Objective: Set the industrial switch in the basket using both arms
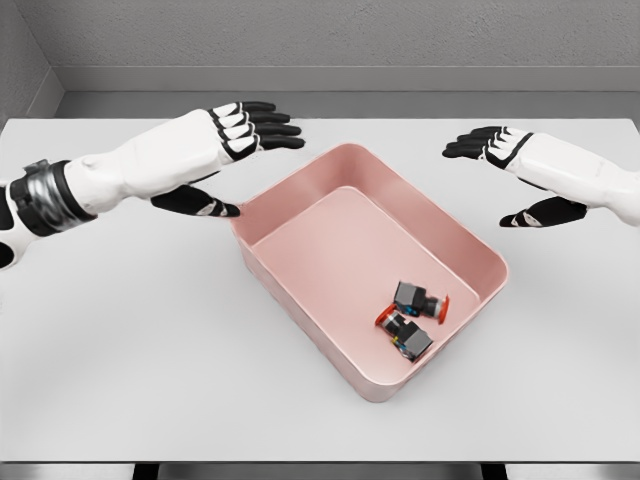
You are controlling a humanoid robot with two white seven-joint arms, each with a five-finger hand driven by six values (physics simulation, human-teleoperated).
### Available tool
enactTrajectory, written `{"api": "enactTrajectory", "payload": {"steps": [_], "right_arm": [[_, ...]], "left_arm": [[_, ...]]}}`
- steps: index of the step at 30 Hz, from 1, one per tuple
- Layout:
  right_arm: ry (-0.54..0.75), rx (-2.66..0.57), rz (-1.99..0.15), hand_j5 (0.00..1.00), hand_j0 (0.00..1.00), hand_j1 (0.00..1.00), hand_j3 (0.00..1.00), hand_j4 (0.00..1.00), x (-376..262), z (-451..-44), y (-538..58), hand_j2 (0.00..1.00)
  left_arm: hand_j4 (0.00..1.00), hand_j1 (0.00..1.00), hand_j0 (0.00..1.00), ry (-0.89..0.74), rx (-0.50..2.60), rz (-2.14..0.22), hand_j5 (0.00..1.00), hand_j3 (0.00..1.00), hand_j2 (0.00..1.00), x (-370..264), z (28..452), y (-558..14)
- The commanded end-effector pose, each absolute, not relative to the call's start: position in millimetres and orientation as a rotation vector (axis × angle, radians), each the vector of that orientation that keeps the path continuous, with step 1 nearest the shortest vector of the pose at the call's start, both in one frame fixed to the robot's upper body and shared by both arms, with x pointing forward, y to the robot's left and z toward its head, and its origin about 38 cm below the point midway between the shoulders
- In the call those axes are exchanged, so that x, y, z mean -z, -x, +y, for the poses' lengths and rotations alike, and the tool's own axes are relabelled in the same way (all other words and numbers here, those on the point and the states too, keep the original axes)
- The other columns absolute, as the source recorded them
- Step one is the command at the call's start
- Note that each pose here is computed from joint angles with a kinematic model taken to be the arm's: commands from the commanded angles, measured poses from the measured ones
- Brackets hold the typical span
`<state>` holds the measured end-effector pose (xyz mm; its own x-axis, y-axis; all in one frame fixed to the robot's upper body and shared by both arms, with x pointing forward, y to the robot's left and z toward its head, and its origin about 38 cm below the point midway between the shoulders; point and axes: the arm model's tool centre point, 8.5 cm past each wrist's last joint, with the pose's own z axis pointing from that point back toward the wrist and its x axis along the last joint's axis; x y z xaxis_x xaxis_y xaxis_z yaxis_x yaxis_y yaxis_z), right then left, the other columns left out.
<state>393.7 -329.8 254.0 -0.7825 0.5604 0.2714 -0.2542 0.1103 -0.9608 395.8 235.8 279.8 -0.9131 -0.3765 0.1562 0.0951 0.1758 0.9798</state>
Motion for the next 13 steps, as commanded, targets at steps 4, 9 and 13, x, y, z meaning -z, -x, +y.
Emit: {"api": "enactTrajectory", "payload": {"steps": [4, 9, 13], "right_arm": [[0.297, -1.727, -1.794, 1.0, 1.0, 1.0, 1.0, 1.0, -254.9, -330.5, -394.2, 1.0], [0.296, -1.727, -1.789, 1.0, 1.0, 1.0, 1.0, 1.0, -253.4, -331.0, -393.9, 1.0], [0.296, -1.727, -1.789, 1.0, 1.0, 1.0, 1.0, 1.0, -253.4, -331.0, -393.9, 1.0]], "left_arm": [[1.0, 1.0, 1.0, -0.378, 1.624, -1.963, 1.0, 1.0, 1.0, -279.6, 317.4, -408.1], [1.0, 1.0, 1.0, -0.461, 1.557, -1.83, 1.0, 1.0, 1.0, -261.4, 370.2, -404.0], [1.0, 1.0, 1.0, -0.495, 1.553, -1.793, 1.0, 1.0, 1.0, -259.4, 382.3, -406.3]]}}
